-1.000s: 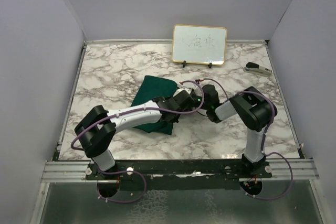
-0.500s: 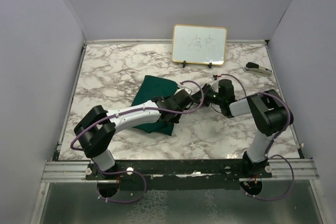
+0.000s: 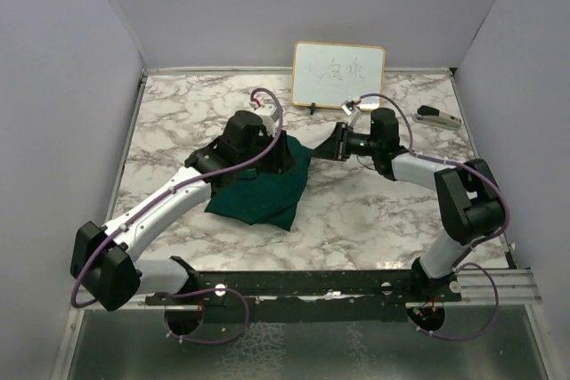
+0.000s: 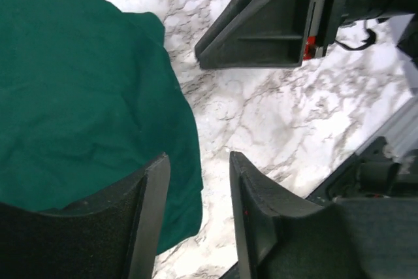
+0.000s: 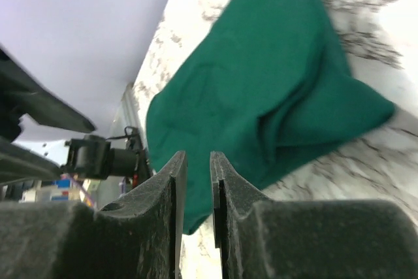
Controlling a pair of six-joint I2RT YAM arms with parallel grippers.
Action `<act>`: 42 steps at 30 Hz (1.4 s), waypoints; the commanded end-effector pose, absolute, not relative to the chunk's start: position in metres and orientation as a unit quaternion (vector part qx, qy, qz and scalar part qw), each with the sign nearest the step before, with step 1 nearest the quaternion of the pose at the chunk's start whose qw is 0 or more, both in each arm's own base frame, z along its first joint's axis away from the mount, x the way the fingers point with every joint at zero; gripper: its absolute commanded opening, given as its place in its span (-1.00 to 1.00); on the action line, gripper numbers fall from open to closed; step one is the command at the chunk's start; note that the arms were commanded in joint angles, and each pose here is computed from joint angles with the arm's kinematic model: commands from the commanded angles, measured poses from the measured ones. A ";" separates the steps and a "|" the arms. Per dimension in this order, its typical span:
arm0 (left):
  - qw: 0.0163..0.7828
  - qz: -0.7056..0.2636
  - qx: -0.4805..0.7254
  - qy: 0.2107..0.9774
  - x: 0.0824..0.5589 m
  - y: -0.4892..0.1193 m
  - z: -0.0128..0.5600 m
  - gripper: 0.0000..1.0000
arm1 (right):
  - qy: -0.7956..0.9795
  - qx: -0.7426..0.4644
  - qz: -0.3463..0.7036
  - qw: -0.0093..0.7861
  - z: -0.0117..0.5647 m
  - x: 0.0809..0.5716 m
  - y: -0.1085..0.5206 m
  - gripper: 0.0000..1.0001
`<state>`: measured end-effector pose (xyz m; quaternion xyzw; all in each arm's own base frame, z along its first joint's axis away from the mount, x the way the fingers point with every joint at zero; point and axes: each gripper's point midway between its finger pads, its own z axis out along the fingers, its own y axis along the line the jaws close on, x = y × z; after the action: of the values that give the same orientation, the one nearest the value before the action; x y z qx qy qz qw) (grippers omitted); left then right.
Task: Prepare the surgical pack
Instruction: Pack the surgical kit at the center of the board.
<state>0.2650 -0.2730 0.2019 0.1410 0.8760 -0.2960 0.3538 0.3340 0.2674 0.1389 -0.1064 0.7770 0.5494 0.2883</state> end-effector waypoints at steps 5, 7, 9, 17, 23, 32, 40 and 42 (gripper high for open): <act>0.297 -0.475 0.116 0.820 0.255 -0.305 0.192 -0.51 | 0.720 -0.175 0.638 0.207 0.161 0.310 0.321 -0.62; 0.296 -0.477 0.113 0.820 0.259 -0.308 0.180 -0.57 | 0.720 -0.168 0.642 0.205 0.153 0.315 0.324 -0.65; 0.288 -0.480 0.107 0.822 0.260 -0.310 0.166 -0.60 | 0.733 -0.157 0.633 0.195 0.134 0.324 0.326 -0.66; 0.232 -0.454 0.096 0.855 0.247 -0.303 0.096 -0.69 | 0.732 -0.112 0.654 0.155 0.081 0.314 0.303 -0.71; 0.204 -0.420 0.095 0.879 0.225 -0.283 0.074 -0.73 | 0.729 -0.115 0.654 0.166 0.088 0.316 0.290 -0.71; 0.256 -0.421 0.113 0.863 0.230 -0.278 0.141 -0.59 | 0.736 -0.143 0.634 0.191 0.122 0.319 0.291 -0.69; 0.257 -0.407 0.093 0.871 0.235 -0.275 0.122 -0.59 | 0.732 -0.169 0.643 0.149 0.109 0.279 0.326 -0.69; 0.253 -0.403 0.081 0.876 0.231 -0.270 0.112 -0.60 | 0.732 -0.168 0.646 0.141 0.104 0.272 0.327 -0.69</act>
<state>0.2331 -0.2800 0.1341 0.1047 0.8633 -0.4205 0.2586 0.2861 0.3206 0.1171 -0.1676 0.7302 0.6441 0.1547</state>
